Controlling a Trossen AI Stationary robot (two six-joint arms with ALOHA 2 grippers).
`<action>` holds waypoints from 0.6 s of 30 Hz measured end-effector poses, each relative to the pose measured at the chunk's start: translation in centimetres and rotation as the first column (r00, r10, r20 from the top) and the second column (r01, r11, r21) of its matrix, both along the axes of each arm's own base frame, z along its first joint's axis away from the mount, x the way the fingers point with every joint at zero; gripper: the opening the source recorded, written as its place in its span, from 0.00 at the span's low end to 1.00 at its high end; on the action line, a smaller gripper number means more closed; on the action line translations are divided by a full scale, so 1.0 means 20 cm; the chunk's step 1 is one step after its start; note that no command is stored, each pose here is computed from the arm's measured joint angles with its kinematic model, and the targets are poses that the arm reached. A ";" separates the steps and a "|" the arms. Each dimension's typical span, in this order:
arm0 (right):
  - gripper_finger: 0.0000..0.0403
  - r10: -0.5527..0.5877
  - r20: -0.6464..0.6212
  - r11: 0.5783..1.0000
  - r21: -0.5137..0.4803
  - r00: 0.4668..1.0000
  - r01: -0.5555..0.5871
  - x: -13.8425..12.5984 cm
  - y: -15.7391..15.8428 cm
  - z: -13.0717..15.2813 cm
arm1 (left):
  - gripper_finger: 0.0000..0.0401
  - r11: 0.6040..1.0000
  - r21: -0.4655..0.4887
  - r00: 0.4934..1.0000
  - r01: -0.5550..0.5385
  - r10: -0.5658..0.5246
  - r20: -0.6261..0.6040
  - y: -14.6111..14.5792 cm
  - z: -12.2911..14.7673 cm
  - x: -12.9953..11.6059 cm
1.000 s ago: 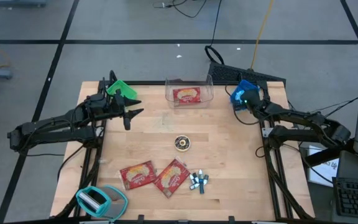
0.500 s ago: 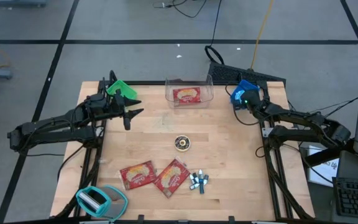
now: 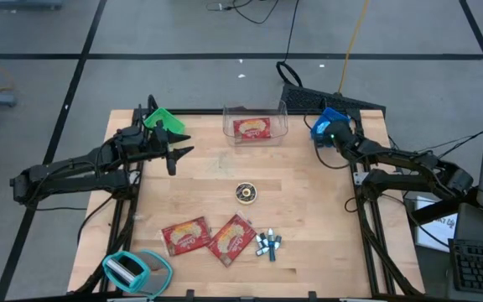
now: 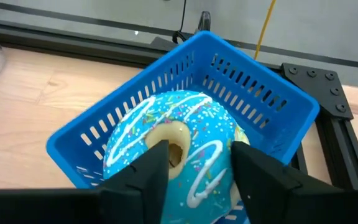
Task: Pick & Place Food Item
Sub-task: Put the blue donut into the blue bin
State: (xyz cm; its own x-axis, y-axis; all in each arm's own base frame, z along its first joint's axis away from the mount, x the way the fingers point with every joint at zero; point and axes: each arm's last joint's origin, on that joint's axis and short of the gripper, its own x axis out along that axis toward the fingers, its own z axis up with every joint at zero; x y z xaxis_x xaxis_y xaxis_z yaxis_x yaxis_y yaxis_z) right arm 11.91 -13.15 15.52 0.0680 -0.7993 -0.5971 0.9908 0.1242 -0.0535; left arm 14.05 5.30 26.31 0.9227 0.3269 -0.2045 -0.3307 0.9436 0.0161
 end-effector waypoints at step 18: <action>0.45 -0.010 0.079 0.999 -0.044 0.997 0.013 0.02 -0.01 0.03 | 0.46 1.000 0.000 1.000 0.000 0.000 0.001 0.00 0.00 0.00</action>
State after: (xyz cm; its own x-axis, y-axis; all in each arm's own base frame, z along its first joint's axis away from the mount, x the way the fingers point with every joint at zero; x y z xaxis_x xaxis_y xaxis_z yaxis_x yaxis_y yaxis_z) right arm 12.26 -13.27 16.07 0.1039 -0.8262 -0.5537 0.9935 0.1119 0.0194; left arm 14.04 5.30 26.32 0.9228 0.3270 -0.2039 -0.3308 0.9436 0.0162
